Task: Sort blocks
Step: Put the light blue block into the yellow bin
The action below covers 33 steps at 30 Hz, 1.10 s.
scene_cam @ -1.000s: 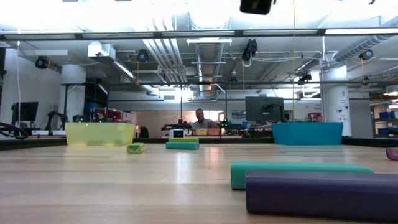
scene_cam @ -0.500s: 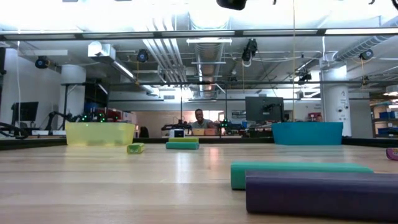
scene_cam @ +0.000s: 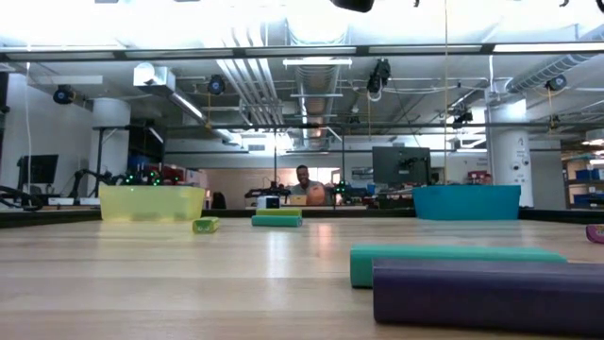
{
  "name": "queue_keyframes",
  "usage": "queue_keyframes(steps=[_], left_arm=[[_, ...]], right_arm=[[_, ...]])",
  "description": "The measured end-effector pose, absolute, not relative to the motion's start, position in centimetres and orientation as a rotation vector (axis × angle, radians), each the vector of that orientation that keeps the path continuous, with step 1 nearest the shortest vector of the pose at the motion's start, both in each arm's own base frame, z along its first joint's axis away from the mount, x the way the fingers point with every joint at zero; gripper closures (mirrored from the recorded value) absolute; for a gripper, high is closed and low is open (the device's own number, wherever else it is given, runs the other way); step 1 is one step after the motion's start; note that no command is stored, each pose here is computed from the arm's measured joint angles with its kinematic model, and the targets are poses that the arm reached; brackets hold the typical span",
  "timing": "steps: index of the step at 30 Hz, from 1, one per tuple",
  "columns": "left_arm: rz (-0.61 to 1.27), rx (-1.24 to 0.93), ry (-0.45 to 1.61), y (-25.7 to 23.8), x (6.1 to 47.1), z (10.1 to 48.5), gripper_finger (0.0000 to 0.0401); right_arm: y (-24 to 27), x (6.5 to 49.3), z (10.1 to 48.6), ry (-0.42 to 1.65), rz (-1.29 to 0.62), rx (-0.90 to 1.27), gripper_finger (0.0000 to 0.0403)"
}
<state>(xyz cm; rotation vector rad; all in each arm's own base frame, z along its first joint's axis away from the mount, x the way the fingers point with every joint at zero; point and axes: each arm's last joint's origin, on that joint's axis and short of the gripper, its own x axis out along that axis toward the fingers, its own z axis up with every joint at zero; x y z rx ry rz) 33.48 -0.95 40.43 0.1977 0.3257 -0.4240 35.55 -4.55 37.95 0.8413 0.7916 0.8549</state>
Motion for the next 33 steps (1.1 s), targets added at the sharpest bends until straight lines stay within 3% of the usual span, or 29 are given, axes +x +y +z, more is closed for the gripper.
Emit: queue_keyframes(steps=[7, 12, 18, 25, 33], left_arm=[[-0.424, 0.186, 0.313, -1.01, 33.47, 40.6, 0.0279], [-0.434, 0.235, 0.305, -1.05, 33.47, 40.56, 0.0259], [-0.435, 0.244, 0.299, -1.04, 33.48, 40.6, 0.0291], [-0.438, 0.256, 0.298, -1.05, 33.48, 40.58, 0.0364], [-0.422, 0.239, 0.336, -1.01, 33.17, 40.43, 0.0369]], right_arm=[[-4.64, 35.82, 37.2, 0.823, 0.829, 0.859, 0.0312], [-4.63, 35.83, 37.22, 0.818, 0.838, 0.855, 0.0312], [-4.63, 35.83, 37.23, 0.818, 0.839, 0.857, 0.0312], [-4.61, 35.83, 37.25, 0.816, 0.846, 0.856, 0.0312], [-4.86, 35.85, 37.19, 0.815, 0.805, 0.845, 0.0312]])
